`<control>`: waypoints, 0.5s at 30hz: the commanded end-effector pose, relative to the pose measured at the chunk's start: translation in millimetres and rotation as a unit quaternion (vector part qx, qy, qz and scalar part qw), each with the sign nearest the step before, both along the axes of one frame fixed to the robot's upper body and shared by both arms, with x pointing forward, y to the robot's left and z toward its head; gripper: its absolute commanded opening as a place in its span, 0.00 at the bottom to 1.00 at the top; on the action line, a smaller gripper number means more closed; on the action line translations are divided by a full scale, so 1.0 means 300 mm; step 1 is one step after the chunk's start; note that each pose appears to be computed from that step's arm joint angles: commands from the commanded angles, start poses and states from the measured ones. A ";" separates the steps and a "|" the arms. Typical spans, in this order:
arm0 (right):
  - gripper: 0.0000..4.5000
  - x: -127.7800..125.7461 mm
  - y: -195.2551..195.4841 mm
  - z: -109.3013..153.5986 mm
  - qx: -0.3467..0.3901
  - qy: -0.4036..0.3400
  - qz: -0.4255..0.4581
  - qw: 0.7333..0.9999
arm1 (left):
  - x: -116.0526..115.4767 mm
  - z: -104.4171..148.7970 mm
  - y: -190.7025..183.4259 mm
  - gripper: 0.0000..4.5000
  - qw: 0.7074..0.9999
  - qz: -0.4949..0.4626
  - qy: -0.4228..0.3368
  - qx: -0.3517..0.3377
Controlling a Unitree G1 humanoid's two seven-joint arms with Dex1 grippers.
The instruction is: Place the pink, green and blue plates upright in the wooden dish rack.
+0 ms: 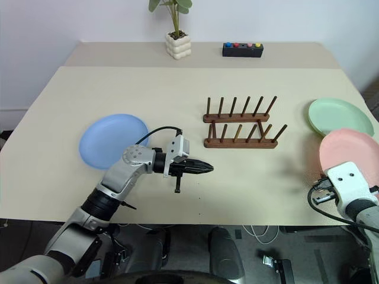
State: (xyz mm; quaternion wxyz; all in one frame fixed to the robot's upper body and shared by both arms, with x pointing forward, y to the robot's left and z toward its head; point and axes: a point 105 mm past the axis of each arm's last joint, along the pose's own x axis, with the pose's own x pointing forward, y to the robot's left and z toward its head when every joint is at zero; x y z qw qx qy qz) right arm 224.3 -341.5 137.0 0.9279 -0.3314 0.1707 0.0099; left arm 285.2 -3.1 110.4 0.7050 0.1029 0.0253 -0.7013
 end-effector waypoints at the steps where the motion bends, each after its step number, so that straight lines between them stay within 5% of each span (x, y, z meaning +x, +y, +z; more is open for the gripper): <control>1: 0.01 0.064 0.137 0.278 -0.047 -0.140 0.107 0.983 | 0.002 0.037 -0.010 0.00 1.000 -0.008 -0.021 -0.014; 6: 0.01 0.118 0.284 0.454 -0.026 -0.226 0.201 0.953 | 0.006 0.036 -0.013 0.00 1.000 -0.005 -0.021 -0.015; 10: 0.01 0.152 0.409 0.578 0.084 -0.275 0.290 0.913 | 0.014 0.041 -0.010 0.00 0.999 0.007 -0.026 -0.019; 15: 0.01 0.157 0.438 0.601 0.252 -0.249 0.352 0.866 | 0.021 0.040 0.013 0.00 0.999 0.030 -0.030 -0.019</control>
